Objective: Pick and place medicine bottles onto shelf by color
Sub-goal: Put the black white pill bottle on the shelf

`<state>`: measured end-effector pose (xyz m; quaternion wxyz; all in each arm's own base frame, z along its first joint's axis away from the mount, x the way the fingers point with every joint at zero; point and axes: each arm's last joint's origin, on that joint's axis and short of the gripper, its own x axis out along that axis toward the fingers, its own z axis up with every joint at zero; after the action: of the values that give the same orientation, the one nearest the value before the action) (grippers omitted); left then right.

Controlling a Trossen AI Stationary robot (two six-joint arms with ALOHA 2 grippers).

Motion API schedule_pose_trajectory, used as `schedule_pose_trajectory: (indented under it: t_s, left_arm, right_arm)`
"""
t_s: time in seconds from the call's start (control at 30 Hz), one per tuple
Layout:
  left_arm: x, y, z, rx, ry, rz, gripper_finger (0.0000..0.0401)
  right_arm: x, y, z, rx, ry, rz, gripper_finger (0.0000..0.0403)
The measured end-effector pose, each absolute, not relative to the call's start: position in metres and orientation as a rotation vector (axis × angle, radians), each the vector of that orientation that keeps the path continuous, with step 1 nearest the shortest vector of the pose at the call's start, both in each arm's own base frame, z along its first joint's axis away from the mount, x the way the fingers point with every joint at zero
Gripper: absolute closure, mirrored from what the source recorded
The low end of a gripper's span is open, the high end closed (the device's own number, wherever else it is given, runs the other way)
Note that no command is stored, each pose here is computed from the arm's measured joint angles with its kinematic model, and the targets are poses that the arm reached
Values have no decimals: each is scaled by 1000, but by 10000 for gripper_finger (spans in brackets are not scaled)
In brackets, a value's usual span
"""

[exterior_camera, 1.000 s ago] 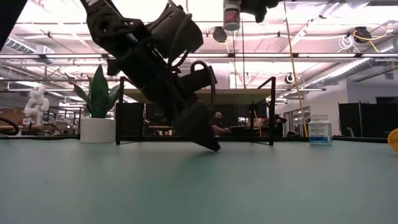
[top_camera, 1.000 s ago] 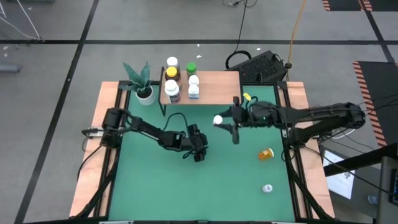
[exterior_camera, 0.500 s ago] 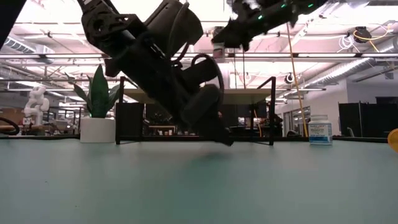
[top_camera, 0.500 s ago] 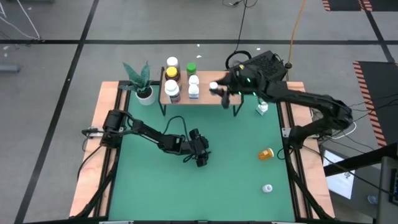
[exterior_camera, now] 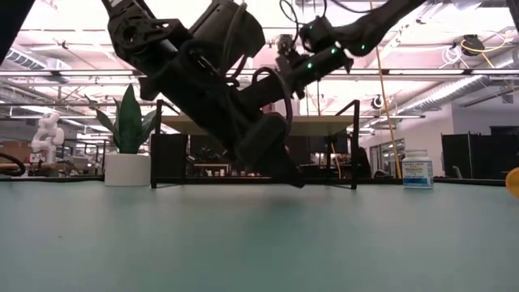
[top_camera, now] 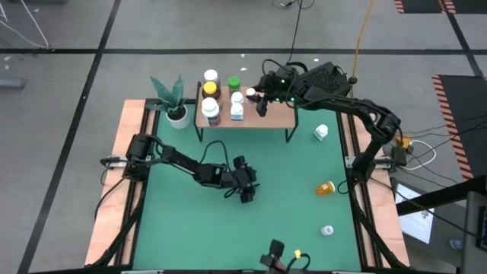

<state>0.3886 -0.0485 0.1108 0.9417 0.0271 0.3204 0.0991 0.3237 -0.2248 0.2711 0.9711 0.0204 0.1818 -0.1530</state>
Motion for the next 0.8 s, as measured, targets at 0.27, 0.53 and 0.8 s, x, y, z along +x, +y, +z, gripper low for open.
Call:
schedule_pose_trajectory:
  t_s: [0.27, 0.53, 0.8]
  left_arm:
    - [386, -48, 108, 61, 691, 198, 144]
    - [386, -48, 108, 59, 694, 198, 144]
    - [386, -47, 108, 66, 695, 196, 144]
  right_arm:
    - [325, -245, 258, 19, 325, -349, 247]
    - [323, -251, 251, 39, 350, -360, 246]
    - [323, -251, 253, 25, 338, -359, 245]
